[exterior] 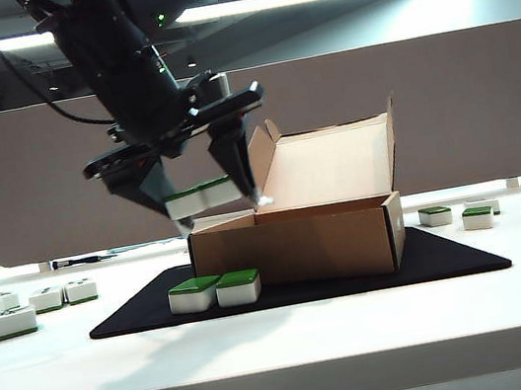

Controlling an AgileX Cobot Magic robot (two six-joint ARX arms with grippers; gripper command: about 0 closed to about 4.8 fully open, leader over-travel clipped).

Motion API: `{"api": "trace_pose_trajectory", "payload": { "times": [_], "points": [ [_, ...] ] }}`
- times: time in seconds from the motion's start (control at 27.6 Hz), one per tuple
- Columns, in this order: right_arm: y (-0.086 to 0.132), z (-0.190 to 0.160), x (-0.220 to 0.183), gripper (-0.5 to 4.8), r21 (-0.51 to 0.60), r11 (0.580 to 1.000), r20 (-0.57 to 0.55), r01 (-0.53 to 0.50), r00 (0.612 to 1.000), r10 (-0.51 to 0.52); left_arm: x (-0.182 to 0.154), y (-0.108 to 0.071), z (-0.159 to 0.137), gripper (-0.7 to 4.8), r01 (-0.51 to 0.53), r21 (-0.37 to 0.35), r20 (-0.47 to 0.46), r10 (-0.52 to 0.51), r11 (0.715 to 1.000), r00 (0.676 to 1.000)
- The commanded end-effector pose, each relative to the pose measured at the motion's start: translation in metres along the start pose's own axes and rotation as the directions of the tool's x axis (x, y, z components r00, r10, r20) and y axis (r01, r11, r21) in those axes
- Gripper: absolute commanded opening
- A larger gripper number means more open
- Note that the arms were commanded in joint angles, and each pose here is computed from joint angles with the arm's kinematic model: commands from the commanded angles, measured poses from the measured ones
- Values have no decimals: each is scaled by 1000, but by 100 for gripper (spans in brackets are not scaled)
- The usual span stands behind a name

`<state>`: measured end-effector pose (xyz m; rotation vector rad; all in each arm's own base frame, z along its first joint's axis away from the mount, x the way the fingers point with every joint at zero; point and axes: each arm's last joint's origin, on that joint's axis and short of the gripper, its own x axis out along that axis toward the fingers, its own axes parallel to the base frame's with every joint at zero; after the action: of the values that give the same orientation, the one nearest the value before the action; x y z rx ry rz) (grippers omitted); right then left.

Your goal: Pick up four mahjong tiles and put them into the paper box.

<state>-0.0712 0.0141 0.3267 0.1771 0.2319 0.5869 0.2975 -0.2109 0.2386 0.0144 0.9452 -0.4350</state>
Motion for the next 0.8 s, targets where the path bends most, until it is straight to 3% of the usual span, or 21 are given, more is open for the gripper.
{"api": "trace_pose_trajectory", "payload": {
  "times": [0.04,0.4,0.8],
  "points": [
    [2,-1,-3,-1,-13,1000,21,-3,1000,4,-4,-4,13,264,37,13,123,-38,999,992],
    [2,-1,-3,-1,-13,1000,21,-3,1000,4,12,-6,22,264,43,89,225,-63,995,972],
    [2,-1,-3,-1,-13,1000,21,-3,1000,4,56,-3,16,264,-8,122,227,-20,992,974]
  ]
}}
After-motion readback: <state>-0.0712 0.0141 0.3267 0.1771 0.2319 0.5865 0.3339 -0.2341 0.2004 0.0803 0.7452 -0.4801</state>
